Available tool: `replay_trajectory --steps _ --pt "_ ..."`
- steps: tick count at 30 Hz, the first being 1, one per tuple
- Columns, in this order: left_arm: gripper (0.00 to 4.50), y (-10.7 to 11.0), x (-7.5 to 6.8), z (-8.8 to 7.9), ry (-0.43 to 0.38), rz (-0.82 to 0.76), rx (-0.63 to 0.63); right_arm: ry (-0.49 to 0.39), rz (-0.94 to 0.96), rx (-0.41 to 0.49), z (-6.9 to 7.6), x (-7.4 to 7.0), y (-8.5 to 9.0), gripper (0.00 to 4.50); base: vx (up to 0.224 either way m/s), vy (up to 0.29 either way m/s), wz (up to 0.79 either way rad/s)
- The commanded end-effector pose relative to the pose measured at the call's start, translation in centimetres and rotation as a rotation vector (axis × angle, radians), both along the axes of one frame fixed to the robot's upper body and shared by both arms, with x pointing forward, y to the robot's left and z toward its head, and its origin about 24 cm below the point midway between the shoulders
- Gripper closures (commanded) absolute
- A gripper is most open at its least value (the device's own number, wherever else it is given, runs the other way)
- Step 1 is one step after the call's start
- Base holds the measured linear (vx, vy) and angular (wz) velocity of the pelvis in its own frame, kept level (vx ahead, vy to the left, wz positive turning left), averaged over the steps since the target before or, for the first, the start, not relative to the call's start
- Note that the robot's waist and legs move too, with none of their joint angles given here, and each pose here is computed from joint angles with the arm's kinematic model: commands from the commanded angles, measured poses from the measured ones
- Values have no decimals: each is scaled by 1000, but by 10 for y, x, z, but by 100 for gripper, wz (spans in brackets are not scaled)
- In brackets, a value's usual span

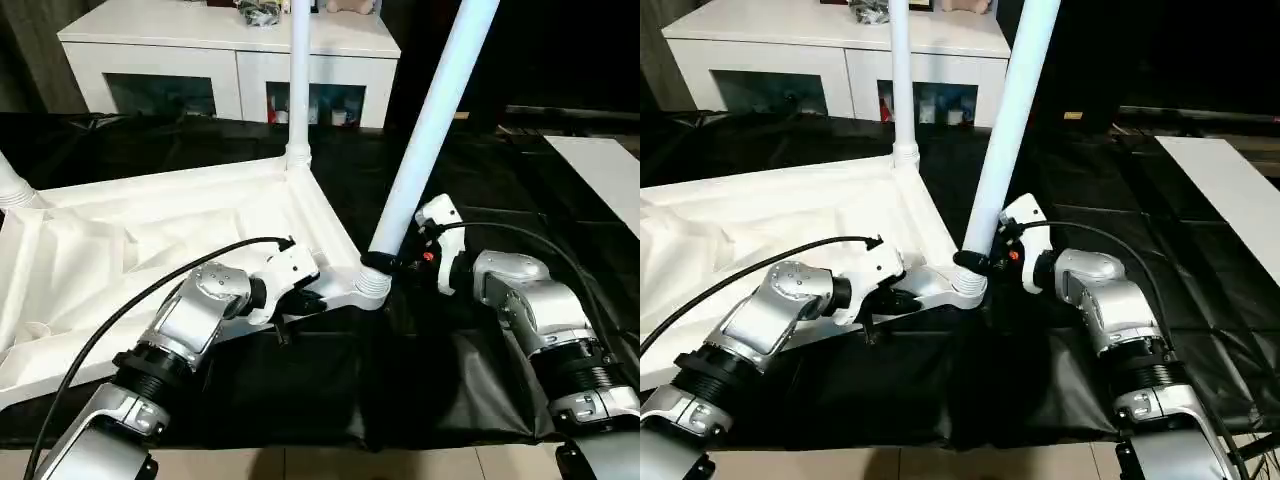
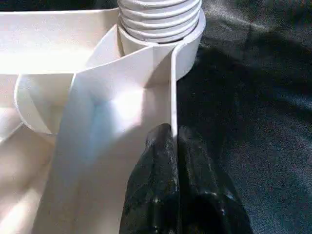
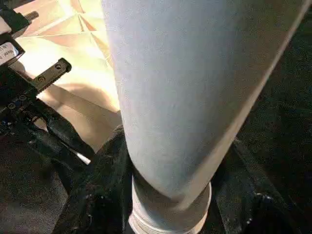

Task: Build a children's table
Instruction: Rotate leg to tighten

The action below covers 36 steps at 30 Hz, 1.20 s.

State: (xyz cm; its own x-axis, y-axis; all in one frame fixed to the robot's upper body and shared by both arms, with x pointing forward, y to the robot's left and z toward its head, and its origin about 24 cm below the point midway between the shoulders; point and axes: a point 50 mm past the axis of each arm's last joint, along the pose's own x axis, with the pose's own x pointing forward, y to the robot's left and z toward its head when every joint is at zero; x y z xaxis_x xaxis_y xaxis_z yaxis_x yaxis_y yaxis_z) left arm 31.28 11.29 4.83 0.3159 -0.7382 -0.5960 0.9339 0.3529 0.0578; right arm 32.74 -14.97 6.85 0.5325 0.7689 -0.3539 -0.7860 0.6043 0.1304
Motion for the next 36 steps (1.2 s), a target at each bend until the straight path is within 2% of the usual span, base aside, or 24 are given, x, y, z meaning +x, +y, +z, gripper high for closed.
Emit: replay_trajectory --steps 1,11,22,24,25,28,30,31,34,35,36 --pt "450 -5 2 15 -42 -49 -44 294 -85 -258 -72 -33 -27 264 0 0 0" --pt "450 -4 1 15 -41 -48 -40 296 24 -311 -78 -44 -19 264 0 0 0" --pt "450 -2 3 15 -43 -42 -37 292 -23 -315 -80 -43 -21 264 0 0 0" --pt "450 -1 4 13 -43 -17 -31 261 -87 -318 -81 -39 -20 264 0 0 0" --pt "450 2 9 11 -54 47 -19 235 -228 -322 -82 -30 -20 264 0 0 0" --pt "450 1 19 9 -78 183 -6 194 -420 -329 -82 -20 -15 264 -36 8 -8" --pt "450 -1 22 9 -82 223 -6 189 -473 -327 -82 -18 -13 264 -52 43 -19" --pt "450 -7 28 10 -83 308 -11 187 -581 -312 -82 -12 -7 264 -48 49 -19" --pt "450 -16 33 11 -80 375 -17 197 -669 -291 -81 -7 1 264 -69 38 -5" --pt "450 -31 36 14 -79 421 -26 217 -779 -268 -80 0 9 264 -89 12 1" --pt "450 -36 37 15 -80 431 -29 224 -815 -263 -80 2 12 264 -73 -43 17"
